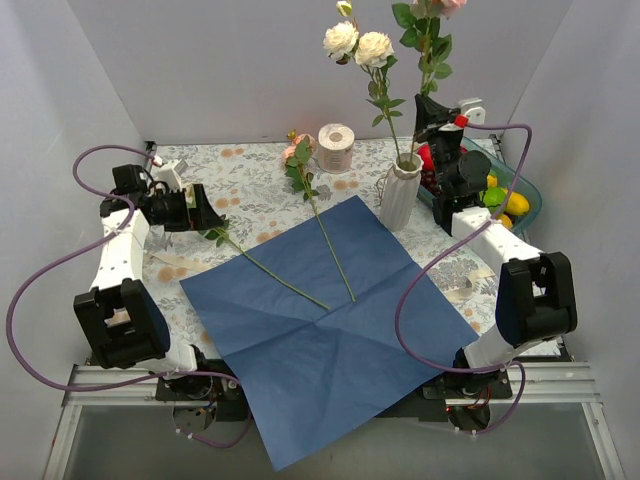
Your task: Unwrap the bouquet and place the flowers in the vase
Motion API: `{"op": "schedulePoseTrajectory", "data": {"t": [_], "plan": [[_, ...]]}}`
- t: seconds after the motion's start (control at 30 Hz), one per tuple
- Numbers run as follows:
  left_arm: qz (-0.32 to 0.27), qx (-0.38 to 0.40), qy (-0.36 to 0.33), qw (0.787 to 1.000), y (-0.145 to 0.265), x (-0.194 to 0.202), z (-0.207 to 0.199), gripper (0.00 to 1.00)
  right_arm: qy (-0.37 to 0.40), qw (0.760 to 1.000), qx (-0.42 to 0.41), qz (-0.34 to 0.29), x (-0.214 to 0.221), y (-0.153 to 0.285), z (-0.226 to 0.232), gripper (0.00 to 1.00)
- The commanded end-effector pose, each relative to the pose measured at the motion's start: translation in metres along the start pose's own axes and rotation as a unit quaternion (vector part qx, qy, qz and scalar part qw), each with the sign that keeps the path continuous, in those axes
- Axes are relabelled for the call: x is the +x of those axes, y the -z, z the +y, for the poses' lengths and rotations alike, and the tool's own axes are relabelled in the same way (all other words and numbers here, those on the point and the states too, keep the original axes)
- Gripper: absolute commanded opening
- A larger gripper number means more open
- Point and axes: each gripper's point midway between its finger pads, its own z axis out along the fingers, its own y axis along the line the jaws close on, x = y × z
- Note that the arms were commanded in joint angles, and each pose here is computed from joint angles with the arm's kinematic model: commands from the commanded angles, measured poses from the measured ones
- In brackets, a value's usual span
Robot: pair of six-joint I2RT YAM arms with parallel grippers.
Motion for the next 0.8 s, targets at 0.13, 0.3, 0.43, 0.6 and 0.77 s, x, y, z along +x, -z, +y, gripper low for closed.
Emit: {"op": "schedulePoseTrajectory", "data": {"t": [0.13,0.3,0.43,0.6,0.77], "plan": [[-0.004,-0.067,-0.027,0.997,-0.023,-0.005,0.001,0.98,-0.015,1.000,0.011,0.011,0.017,0.039,-0.002,0.28],[-0.006,-0.054,-0.019,0.998,-0.026,-0.008,-0.003,0.98,-0.014,0.999,0.007,0.047,0.016,0.055,0.005,0.59],[-0.001,-0.077,-0.021,0.997,-0.034,-0.005,0.004,0.98,-0.020,0.993,-0.027,0.115,0.021,0.069,0.033,0.64],[0.006,-0.121,-0.029,0.992,-0.058,-0.007,0.007,0.98,-0.005,0.989,-0.072,0.129,-0.007,0.096,0.076,0.66],[0.028,-0.135,-0.013,0.990,-0.078,-0.002,0.019,0.97,-0.012,0.979,-0.123,0.163,-0.021,0.135,0.123,0.65]]}}
